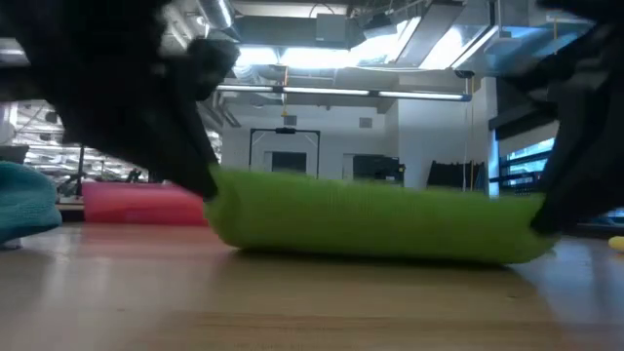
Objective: Roll microfiber towels into tight, uniform cylinder then place into a basket
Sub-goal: Roll the green microfiber towel
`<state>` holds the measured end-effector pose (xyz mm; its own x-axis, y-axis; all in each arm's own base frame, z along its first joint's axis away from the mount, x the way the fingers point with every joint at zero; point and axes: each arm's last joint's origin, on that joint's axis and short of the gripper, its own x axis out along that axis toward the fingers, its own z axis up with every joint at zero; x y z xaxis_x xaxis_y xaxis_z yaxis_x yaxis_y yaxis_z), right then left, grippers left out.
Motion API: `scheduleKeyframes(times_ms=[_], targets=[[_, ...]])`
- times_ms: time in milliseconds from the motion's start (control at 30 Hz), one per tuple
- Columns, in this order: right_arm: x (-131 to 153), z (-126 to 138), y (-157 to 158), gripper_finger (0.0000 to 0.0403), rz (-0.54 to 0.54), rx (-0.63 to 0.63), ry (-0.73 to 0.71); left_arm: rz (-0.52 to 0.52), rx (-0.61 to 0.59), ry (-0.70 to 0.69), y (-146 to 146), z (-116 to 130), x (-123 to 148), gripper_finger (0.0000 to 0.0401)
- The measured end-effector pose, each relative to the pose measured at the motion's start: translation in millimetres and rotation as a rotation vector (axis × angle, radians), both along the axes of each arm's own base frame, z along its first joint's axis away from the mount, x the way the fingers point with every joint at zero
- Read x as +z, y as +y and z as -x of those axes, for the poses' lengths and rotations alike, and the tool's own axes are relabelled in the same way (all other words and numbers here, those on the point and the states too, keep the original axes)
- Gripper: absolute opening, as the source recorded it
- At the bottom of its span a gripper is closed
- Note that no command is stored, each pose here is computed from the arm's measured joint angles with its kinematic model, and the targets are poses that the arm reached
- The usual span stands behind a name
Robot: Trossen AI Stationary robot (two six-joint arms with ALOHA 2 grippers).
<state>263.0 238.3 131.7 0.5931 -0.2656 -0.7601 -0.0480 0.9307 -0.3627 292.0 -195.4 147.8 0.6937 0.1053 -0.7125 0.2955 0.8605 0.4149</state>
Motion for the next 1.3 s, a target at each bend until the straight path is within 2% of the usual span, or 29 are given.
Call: scheduleKeyframes(times_ms=[133,233,433,567,767,1033,1300], targets=[[15.4,8.0,-1.9,0.0007,-0.094,-0.022,-0.078,0.119,-0.037,0.011,-1.4,2.7,13.9,0.0000],[20.0,14.8,-7.3,0.0007,-0.215,-0.013,-0.147,0.180,-0.066,0.030,1.5,1.7,19.6,0.0000],[-2.7,23.5,-31.8,0.0006,-0.472,0.016,-0.207,0.261,-0.076,0.066,13.6,-3.1,14.1,0.0000],[-19.2,26.6,-51.7,0.0006,-0.595,-0.026,-0.240,0.336,-0.050,0.100,26.3,-4.3,4.9,0.0000],[-30.5,29.3,-71.0,0.0006,-0.648,-0.121,-0.261,0.421,0.010,0.132,49.9,-4.6,-10.8,0.0000],[-34.4,29.1,-78.5,0.0006,-0.641,-0.173,-0.235,0.446,0.050,0.110,65.5,-9.9,-13.8,0.0003],[-29.7,26.6,-71.1,0.0008,-0.659,-0.131,-0.221,0.432,0.061,0.076,63.5,-13.1,-9.5,0.0064]])
